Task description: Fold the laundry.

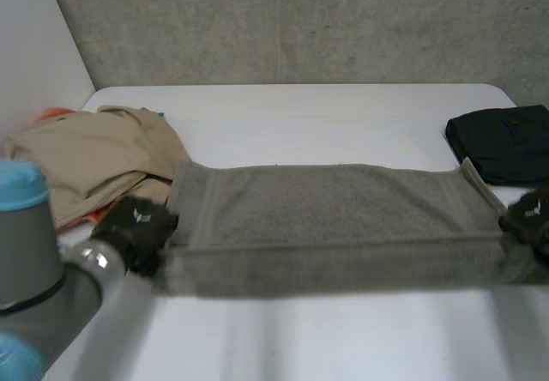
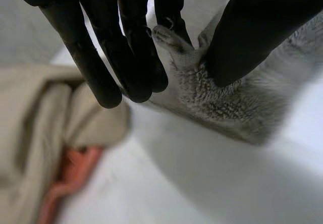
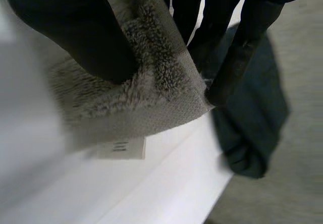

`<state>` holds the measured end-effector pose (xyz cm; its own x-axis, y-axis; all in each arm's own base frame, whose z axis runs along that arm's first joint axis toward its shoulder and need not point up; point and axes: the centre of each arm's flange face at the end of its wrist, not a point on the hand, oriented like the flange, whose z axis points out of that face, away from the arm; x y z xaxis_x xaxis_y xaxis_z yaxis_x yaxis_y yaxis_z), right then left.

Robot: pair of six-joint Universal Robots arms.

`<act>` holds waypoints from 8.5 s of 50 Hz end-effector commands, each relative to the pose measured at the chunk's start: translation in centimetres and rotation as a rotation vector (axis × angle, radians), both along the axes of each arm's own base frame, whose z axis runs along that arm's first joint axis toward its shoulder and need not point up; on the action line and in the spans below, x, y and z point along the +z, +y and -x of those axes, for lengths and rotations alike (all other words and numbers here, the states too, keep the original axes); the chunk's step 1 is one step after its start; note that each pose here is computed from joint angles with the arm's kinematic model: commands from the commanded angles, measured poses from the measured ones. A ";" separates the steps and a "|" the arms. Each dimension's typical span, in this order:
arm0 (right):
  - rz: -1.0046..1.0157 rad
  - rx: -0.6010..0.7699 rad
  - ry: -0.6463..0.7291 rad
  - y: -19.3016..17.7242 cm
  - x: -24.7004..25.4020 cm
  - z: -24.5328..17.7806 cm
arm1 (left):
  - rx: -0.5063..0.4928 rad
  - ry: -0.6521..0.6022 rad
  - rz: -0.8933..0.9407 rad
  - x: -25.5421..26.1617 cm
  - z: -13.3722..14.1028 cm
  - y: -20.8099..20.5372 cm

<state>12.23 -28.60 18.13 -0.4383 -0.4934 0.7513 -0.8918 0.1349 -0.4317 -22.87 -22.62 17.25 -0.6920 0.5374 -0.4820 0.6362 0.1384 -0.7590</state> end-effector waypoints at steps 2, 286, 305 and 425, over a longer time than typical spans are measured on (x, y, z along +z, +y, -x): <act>0.239 -0.004 -0.080 -6.0 -0.6 -1.4 | 0.001 0.085 0.234 -0.7 3.3 -7.7; 0.522 -0.066 -0.747 -24.0 -7.9 9.6 | -0.637 0.697 0.022 14.3 14.2 -1.2; 0.527 -0.286 -0.579 -19.0 4.3 15.4 | -0.669 0.700 0.020 14.5 14.9 0.1; 0.003 0.450 -0.546 -7.5 -2.0 -15.2 | -0.494 0.222 0.097 -2.7 19.0 8.5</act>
<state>24.66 -36.07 17.80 -0.6157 -0.6278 0.4762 -0.5706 -0.0617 -0.8189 -40.26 -14.90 18.20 -0.5693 0.7701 -0.2878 0.3196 -0.1153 -0.9405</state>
